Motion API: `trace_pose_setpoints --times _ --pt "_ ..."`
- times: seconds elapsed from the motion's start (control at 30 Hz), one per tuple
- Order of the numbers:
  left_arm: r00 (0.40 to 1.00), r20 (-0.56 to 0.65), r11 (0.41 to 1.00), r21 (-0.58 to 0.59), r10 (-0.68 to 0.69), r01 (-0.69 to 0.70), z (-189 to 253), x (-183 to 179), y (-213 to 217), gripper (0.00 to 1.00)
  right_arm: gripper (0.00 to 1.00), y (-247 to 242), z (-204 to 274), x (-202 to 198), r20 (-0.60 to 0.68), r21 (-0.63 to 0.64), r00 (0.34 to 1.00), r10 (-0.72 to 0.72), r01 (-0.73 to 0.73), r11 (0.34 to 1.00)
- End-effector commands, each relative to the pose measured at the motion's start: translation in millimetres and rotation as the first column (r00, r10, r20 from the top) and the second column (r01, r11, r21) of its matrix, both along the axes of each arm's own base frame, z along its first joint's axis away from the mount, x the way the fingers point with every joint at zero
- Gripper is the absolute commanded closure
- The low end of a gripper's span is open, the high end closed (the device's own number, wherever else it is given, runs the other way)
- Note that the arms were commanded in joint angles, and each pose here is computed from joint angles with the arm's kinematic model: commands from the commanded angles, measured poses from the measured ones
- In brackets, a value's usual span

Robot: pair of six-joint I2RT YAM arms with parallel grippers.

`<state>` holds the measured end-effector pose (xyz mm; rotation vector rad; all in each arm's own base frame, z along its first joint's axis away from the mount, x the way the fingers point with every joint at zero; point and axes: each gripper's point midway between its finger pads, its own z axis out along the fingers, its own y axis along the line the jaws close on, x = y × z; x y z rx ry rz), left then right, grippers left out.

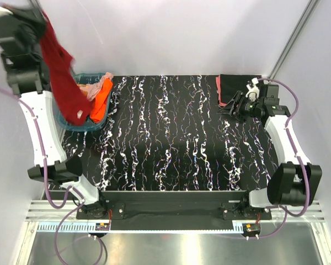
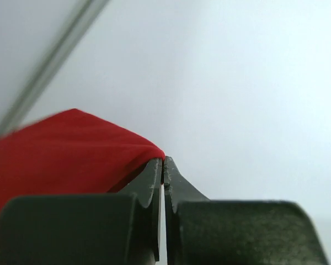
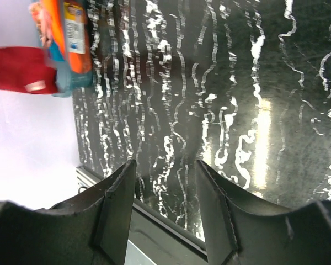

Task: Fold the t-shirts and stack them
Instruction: Move the tshirt to the center of the board

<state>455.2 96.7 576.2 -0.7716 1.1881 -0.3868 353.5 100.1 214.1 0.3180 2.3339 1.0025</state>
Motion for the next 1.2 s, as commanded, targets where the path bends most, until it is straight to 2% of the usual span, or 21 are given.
trace_pose_setpoints --times 0.0,0.07,0.17,0.3,0.4,0.43,0.47,0.5,0.53,0.57,0.63,0.67,0.7,0.73,0.8,0.83,0.97,1.0,1.07,1.13,1.17 --pt "0.872 0.469 0.989 0.027 -0.139 0.143 154.3 -94.6 -44.2 1.0 0.46 8.5 34.7 -17.2 0.075 0.036 0.997 0.019 -0.022 0.999" --pt "0.821 0.528 0.973 0.05 -0.217 0.225 171.7 -108.1 -60.4 1.0 0.46 8.8 37.6 -24.9 0.079 0.035 0.997 0.011 -0.014 0.999" --pt "0.773 0.521 0.915 0.039 -0.362 0.402 167.9 -105.9 -91.2 1.0 0.46 7.9 41.5 -35.5 0.075 0.031 0.997 -0.005 0.002 1.0" --pt "0.65 0.471 0.771 0.113 -0.596 0.626 164.7 -131.7 -170.5 1.0 0.45 6.0 45.3 -51.5 0.068 0.017 0.997 -0.023 0.022 1.0" --pt "0.594 0.393 0.674 0.096 -0.702 0.733 141.0 -150.2 -218.6 1.0 0.44 3.9 43.4 -61.7 0.055 0.003 0.998 -0.039 0.039 0.999" --pt "0.608 0.317 0.651 0.041 -0.728 0.758 106.2 -131.3 -234.7 1.0 0.44 3.3 42.3 -64.0 0.05 -0.001 0.998 -0.043 0.043 0.999" --pt "0.571 0.275 0.604 0.051 -0.774 0.795 88.5 -139.8 -259.6 1.0 0.44 2.1 42.7 -66.4 0.055 -0.011 0.997 -0.045 0.046 0.999" --pt "0.566 0.258 0.596 0.052 -0.783 0.801 79.9 -156.7 -264.3 1.0 0.43 1.3 39.3 -72.0 0.029 -0.022 0.998 -0.048 0.049 0.999" --pt "0.58 0.209 0.596 0.019 -0.788 0.803 59.4 -156.2 -268.3 0.94 0.43 -0.4 36.9 -74.5 0.015 -0.034 0.999 -0.053 0.053 0.998" --pt "0.607 0.104 0.604 -0.062 -0.788 0.795 12.3 -138.2 -273.9 0.74 0.42 -3.0 37.2 -76.3 0.016 -0.058 0.998 -0.055 0.056 0.997" --pt "0.68 -0.057 0.682 -0.117 -0.731 0.722 -41.0 -133.7 -258.8 0.52 0.4 -2.8 27.4 -88.0 -0.05 -0.095 0.997 -0.05 0.046 0.994" --pt "0.717 -0.175 0.737 -0.099 -0.675 0.669 -75.8 -125.6 -248.4 0.11 0.39 -1.9 23.0 -91.8 -0.069 -0.118 0.997 -0.032 0.023 0.993" --pt "0.739 -0.314 0.797 -0.115 -0.595 0.593 -114.8 -122.7 -231.1 0.06 0.36 -0.2 15.4 -103.3 -0.13 -0.137 0.991 -0.019 0.001 0.991" --pt "0.734 -0.385 0.817 -0.101 -0.559 0.568 -134.2 -123.5 -223.6 0.03 0.32 10.0 9.8 -109.4 -0.15 -0.183 0.988 0.028 -0.055 0.982" --pt "0.699 -0.545 0.857 -0.074 -0.463 0.51 -188.7 -129.4 -206.0 0.02 0.2 21.3 2.3 -123.8 -0.192 -0.241 0.979 0.072 -0.118 0.963" --pt "0.686 -0.575 0.861 -0.065 -0.446 0.504 -203.3 -133.4 -202.6 0.02 0.01 23.5 -2.5 -126.5 -0.201 -0.283 0.977 0.073 -0.13 0.95" --pt "0.656 -0.574 0.825 -0.06 -0.489 0.563 -246.9 -167.8 -203.6 0.15 0.0 69.7 -12.4 -148.2 -0.209 -0.25 0.955 0.208 -0.258 0.933" --pt "0.609 -0.616 0.815 -0.094 -0.499 0.572 -280.3 -174.8 -206.0 0.17 0.0 78.2 -13.4 -150.3 -0.202 -0.237 0.952 0.23 -0.275 0.932" --pt "0.551 -0.623 0.769 -0.133 -0.555 0.625 -299.5 -186.2 -218.6 0.21 0.0 99.9 -22.7 -152.2 -0.199 -0.202 0.94 0.277 -0.316 0.927" --pt "0.453 -0.668 0.724 -0.191 -0.59 0.663 -336.8 -202.1 -231.2 0.25 0.0 111.7 -46.0 -158.1 -0.26 -0.223 0.921 0.291 -0.35 0.91" --pt "0.403 -0.686 0.693 -0.208 -0.606 0.69 -350.0 -210.9 -241.3 0.26 0.06 117.8 -53.0 -155.2 -0.269 -0.214 0.92 0.286 -0.347 0.913"
